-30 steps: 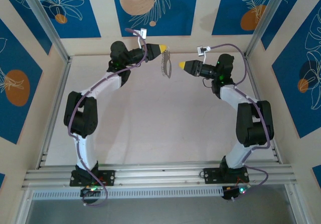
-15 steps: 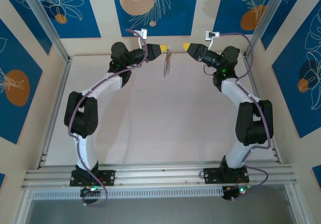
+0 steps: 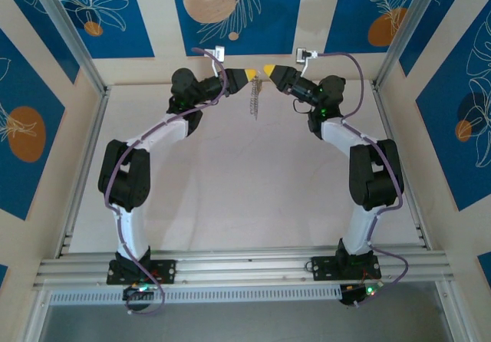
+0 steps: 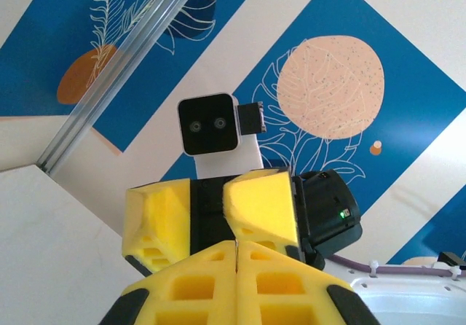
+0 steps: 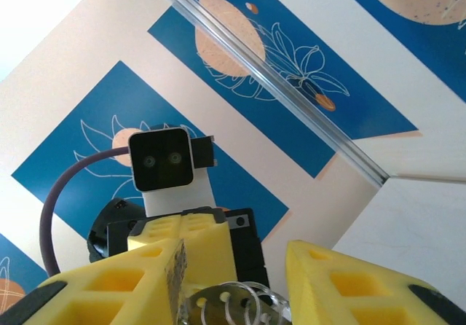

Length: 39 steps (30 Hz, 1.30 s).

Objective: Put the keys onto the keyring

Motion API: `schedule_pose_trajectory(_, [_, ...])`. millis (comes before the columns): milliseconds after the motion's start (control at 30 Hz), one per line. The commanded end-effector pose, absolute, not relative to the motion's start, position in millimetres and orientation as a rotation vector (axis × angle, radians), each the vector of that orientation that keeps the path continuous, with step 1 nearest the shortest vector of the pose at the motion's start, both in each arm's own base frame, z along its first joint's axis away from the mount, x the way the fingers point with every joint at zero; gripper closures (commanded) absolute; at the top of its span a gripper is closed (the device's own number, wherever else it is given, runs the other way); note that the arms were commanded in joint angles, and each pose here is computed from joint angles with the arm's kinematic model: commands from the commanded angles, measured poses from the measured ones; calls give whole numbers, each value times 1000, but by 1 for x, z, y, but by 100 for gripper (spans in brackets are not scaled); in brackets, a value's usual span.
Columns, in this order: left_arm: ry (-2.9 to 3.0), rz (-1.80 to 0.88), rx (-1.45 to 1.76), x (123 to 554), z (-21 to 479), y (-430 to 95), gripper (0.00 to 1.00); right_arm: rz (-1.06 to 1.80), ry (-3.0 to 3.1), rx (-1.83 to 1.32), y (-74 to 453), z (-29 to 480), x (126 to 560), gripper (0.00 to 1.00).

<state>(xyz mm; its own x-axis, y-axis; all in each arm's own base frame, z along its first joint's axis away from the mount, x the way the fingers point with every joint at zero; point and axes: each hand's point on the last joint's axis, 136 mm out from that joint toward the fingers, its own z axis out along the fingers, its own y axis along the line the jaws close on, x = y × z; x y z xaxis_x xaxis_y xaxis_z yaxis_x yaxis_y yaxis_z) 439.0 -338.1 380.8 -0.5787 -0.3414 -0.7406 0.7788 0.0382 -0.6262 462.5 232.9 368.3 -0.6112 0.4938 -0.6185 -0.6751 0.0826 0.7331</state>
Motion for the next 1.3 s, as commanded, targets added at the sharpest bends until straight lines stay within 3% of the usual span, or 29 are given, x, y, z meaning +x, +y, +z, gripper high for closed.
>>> schedule_pose_trajectory(0, [1355,-1671,491,422,418,-333,100,1672,1393,-210,233,387,460,59])
schedule_pose_trajectory(233, [1355,-1671,486,424,416,-333,100,1686,1410,-217,241,379,456,62])
schedule_pose_trajectory(467, [1351,-1674,486,423,417,-333,100,1688,1433,-206,242,368,455,73])
schedule_pose_trajectory(967, [1344,-1676,491,422,420,-334,100,1700,1461,-219,251,360,452,72])
schedule_pose_trajectory(1267, [1344,-1674,490,422,419,-334,100,1669,1434,-169,238,365,455,66])
